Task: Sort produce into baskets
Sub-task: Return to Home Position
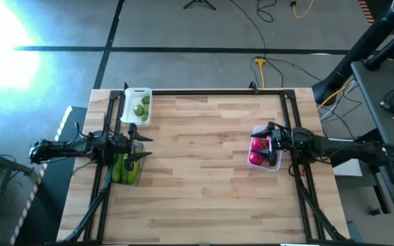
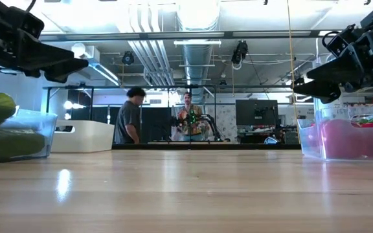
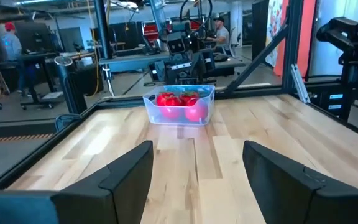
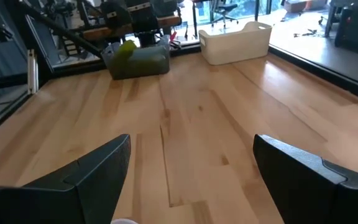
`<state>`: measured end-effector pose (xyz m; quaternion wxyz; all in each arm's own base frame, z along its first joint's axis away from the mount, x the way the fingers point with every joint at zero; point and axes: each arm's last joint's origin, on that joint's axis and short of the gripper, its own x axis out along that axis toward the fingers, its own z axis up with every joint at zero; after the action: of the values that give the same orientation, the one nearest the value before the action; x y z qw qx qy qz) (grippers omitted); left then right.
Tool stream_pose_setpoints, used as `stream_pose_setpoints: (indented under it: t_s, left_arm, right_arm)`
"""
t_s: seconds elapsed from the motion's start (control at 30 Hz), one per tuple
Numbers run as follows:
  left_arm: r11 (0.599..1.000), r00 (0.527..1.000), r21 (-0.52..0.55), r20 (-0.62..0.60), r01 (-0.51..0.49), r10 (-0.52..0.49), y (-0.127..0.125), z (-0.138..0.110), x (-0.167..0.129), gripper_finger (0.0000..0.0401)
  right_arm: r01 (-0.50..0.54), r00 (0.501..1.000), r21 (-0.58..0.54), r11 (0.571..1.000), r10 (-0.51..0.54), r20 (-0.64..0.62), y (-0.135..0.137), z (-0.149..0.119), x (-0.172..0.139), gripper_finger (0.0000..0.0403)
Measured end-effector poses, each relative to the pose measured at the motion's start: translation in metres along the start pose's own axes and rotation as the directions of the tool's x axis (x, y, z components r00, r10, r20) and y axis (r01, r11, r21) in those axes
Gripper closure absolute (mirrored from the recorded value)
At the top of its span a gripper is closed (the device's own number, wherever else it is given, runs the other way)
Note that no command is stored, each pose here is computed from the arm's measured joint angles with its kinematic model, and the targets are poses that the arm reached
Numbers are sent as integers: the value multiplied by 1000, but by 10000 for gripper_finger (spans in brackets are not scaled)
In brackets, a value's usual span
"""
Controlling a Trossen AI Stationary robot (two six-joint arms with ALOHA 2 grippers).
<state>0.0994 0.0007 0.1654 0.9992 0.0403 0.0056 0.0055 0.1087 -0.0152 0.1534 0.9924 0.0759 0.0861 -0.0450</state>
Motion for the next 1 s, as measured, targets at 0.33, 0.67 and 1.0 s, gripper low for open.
stream_pose_setpoints:
  t_s: [0.33,0.67,1.0]
  left_arm:
    - [1000,1000,0,0,-4,4,1,9,0,168]
    - [1000,1000,-1,15,-5,5,2,17,-1,168]
    - [1000,1000,-1,24,-5,5,2,20,-1,168]
  right_arm:
    - [-1,1000,-1,1000,1,7,0,1,0,71]
    - [-2,1000,-3,1000,2,27,1,3,-1,71]
    - [-23,980,-20,1000,26,199,3,16,-14,71]
